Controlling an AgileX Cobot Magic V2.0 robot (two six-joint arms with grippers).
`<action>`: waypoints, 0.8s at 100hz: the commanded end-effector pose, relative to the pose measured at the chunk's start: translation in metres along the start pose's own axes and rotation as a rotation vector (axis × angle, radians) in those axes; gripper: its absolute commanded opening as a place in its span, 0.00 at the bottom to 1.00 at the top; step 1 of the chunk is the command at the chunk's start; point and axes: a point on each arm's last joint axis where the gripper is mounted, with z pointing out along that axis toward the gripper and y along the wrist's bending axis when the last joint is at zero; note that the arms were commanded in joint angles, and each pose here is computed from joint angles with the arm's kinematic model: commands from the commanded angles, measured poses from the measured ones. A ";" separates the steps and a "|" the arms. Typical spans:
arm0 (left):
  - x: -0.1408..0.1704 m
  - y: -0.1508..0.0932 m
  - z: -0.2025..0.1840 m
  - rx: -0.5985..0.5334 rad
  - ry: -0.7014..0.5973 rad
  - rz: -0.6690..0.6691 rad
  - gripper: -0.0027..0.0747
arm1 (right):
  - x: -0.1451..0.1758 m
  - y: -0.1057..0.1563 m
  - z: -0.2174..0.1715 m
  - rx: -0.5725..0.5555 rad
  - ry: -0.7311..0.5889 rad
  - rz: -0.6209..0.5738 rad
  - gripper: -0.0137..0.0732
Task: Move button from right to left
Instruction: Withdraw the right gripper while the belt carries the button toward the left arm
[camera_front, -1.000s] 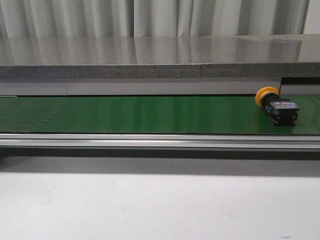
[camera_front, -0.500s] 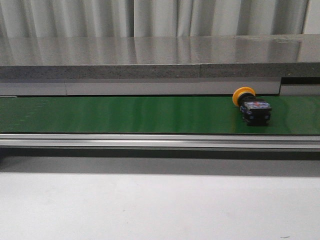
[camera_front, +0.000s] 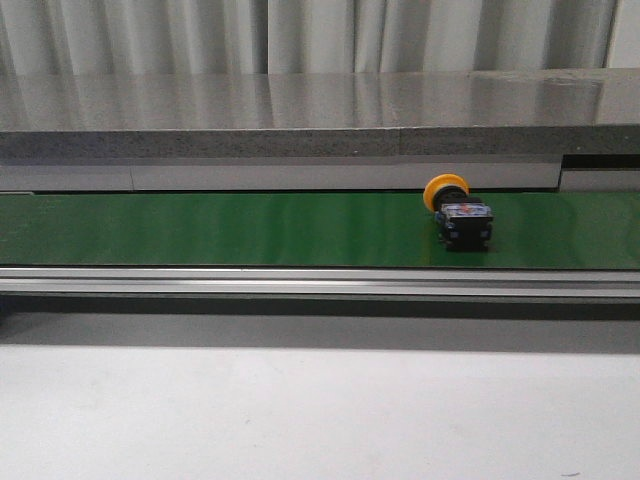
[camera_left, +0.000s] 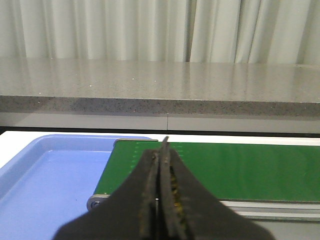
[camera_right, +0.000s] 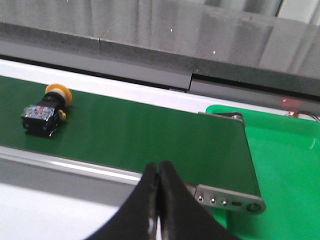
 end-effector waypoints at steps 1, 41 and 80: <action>0.006 0.001 -0.001 -0.001 -0.063 -0.018 0.01 | -0.017 -0.001 -0.001 0.006 -0.166 -0.010 0.08; 0.006 0.001 -0.001 -0.001 -0.063 -0.018 0.01 | -0.019 -0.001 -0.001 0.007 -0.185 -0.010 0.08; 0.006 0.001 -0.001 -0.001 -0.063 -0.018 0.01 | -0.019 -0.001 -0.001 0.007 -0.186 -0.010 0.08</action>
